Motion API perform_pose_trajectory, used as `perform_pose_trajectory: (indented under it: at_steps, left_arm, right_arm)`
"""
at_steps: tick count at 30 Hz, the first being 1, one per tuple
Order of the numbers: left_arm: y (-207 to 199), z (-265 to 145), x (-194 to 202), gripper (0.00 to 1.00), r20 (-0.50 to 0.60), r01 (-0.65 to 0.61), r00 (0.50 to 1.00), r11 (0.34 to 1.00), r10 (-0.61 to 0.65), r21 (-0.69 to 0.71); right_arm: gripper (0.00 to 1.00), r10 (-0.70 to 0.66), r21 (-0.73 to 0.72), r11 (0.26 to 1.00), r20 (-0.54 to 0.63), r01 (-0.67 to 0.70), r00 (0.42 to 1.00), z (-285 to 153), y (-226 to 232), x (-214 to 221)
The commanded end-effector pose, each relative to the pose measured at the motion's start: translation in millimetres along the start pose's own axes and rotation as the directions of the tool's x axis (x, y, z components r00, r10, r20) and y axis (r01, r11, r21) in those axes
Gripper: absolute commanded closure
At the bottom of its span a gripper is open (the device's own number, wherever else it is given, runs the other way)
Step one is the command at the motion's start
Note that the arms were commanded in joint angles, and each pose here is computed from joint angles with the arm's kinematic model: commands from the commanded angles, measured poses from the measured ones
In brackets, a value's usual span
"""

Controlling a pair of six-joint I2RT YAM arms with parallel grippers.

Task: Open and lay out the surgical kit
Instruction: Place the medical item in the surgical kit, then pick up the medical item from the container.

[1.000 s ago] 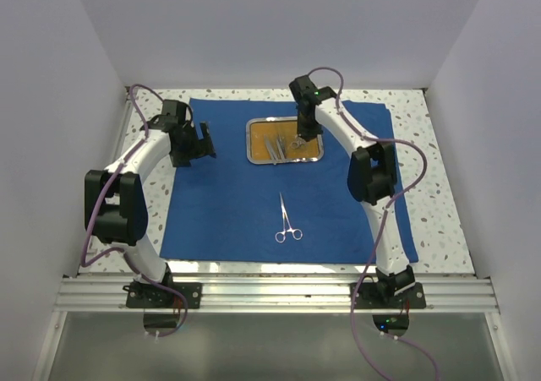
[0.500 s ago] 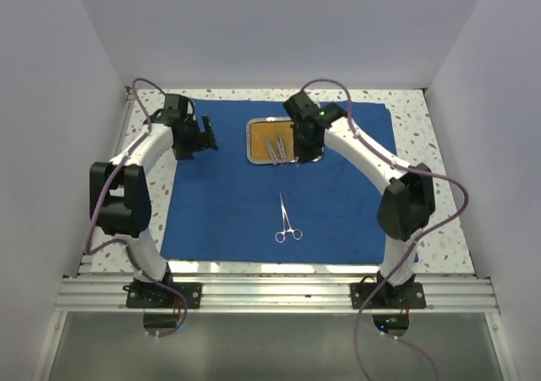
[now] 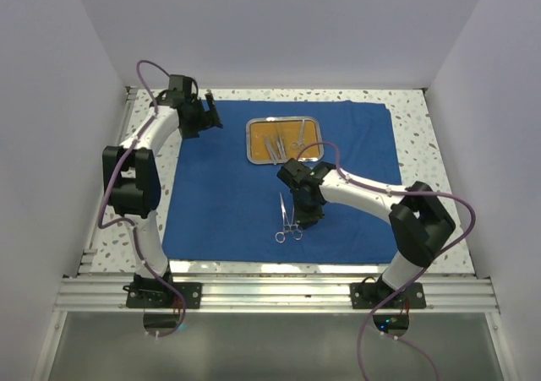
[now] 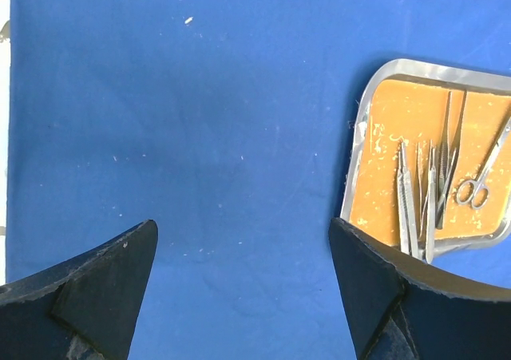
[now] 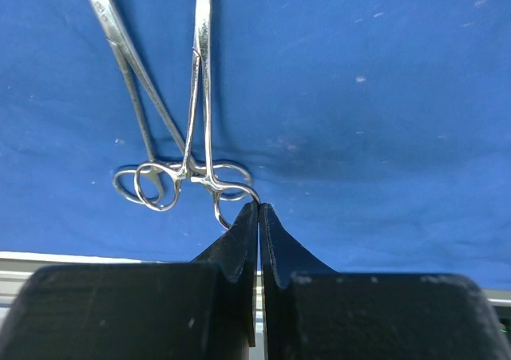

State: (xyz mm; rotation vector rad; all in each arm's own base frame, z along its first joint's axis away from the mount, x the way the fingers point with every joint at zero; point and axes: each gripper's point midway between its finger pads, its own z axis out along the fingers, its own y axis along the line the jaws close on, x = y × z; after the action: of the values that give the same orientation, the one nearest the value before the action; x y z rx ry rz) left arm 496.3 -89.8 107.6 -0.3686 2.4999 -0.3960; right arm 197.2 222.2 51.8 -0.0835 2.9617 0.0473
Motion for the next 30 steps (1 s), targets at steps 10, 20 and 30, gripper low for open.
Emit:
perform_pose_trajectory:
  at_steps: [10, 20, 30]
  left_arm:
    - [-10, -17, -6, 0.08, 0.057, -0.007, 0.998, 0.999, 0.005, 0.034]
    - [-5, -44, 6, 0.08, 0.07, -0.009, 0.998, 1.0, 0.007, 0.025]
    - [9, -65, 38, 0.08, 0.023, -0.015, 1.0, 1.0, 0.015, -0.005]
  right_arm:
    - [0.22, -0.061, 0.01, 0.998, 0.086, 0.06, 0.994, -33, 20, -20]
    - [0.19, -0.031, 0.105, 0.994, 0.365, -0.008, 0.93, -140, -23, -176]
    - [0.37, 0.032, 0.084, 0.994, 0.378, -0.068, 0.925, -59, -39, -298]
